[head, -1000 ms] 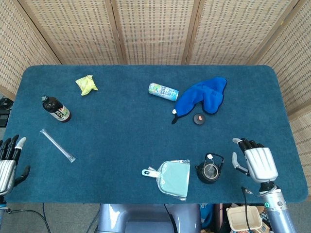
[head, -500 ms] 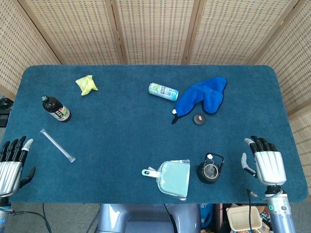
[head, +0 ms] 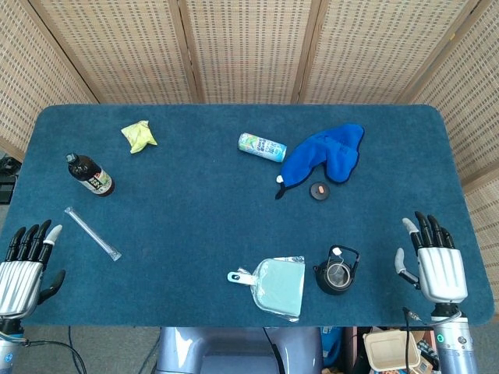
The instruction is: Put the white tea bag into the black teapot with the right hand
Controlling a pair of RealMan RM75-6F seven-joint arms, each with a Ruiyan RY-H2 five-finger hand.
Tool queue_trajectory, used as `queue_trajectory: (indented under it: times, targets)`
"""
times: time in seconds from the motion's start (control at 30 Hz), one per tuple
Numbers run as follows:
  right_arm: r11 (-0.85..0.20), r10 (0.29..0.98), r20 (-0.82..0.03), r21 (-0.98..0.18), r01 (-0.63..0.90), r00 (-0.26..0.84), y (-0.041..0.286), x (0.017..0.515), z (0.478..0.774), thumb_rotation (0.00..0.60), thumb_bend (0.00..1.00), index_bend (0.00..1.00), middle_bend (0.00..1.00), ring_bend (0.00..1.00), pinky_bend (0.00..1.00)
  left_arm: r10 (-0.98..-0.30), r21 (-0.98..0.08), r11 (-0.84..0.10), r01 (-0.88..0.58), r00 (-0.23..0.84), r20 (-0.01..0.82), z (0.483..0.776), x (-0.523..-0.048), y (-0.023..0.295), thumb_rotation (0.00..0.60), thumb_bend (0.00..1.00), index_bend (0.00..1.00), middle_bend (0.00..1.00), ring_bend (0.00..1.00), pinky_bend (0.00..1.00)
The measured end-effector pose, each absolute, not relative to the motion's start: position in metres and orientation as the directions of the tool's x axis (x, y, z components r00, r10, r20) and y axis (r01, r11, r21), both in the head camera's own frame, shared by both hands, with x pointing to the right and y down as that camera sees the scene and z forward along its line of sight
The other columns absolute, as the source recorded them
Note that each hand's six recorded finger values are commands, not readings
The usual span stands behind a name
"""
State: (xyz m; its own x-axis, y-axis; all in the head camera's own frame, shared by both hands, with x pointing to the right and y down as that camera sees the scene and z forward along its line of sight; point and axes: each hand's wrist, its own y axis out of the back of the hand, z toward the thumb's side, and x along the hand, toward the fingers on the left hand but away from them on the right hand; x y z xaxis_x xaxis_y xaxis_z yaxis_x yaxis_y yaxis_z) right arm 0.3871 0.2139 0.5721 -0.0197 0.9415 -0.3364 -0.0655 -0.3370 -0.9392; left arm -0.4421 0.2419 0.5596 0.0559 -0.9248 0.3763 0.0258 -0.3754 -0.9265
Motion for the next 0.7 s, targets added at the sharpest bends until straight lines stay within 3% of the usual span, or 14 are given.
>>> queue_trajectory:
  times: [0.7]
  targets:
    - [-0.381, 0.924, -0.379, -0.924, 0.044, 0.051, 0.2199, 0.3785, 0.576, 0.0, 0.71, 0.07, 0.09, 0.01, 0.14, -0.935, -0.937, -0.35, 0.002, 0.063, 0.349, 0.559, -0.4425, 0.2431, 0.6, 0.38, 0.0, 0.0, 0.0, 0.0]
